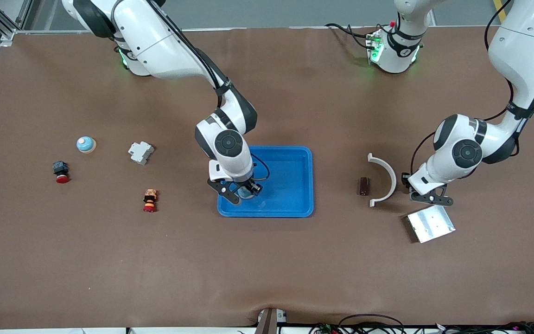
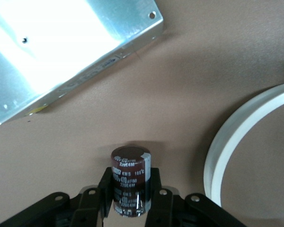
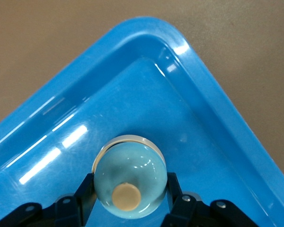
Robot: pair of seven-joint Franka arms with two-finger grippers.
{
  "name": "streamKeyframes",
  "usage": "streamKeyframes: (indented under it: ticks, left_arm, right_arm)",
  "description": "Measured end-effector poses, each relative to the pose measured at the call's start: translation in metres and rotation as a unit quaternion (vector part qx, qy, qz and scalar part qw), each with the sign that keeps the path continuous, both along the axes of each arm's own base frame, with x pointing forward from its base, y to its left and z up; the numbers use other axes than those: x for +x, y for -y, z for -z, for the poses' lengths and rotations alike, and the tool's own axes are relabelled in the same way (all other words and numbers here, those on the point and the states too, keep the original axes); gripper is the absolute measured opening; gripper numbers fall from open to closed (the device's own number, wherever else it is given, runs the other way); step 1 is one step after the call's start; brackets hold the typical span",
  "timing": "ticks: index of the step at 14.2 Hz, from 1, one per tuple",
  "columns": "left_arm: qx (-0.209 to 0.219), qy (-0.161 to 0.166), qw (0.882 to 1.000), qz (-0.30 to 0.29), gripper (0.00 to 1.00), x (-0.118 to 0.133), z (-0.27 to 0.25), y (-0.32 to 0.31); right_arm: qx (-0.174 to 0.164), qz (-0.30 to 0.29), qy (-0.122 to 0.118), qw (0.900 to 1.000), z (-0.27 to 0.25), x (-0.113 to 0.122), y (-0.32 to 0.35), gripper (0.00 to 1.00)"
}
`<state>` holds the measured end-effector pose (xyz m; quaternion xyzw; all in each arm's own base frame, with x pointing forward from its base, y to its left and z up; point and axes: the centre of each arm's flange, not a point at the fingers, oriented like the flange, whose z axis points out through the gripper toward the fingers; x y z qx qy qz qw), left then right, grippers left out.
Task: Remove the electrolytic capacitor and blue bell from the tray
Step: 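Place the capacitor by the arc while the right gripper lifts the bell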
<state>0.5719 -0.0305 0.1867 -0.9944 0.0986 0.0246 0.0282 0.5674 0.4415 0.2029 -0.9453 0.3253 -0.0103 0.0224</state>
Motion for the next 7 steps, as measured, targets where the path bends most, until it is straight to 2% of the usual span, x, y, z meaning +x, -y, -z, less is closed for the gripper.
streamKeyframes:
  ticks: [3,7]
  left_arm:
    - [-0.004,0.001,1.0,0.0,0.34,0.0,0.003,0.0]
    - [-0.009,0.003,1.0,-0.002,0.34,-0.001,0.007,0.0]
  right_arm:
    - [-0.019,0.001,-0.022,1.0,-0.022,0.008,-0.002,0.64]
    - [-0.022,-0.03,-0.022,0.999,-0.055,0.026,0.006,0.64]
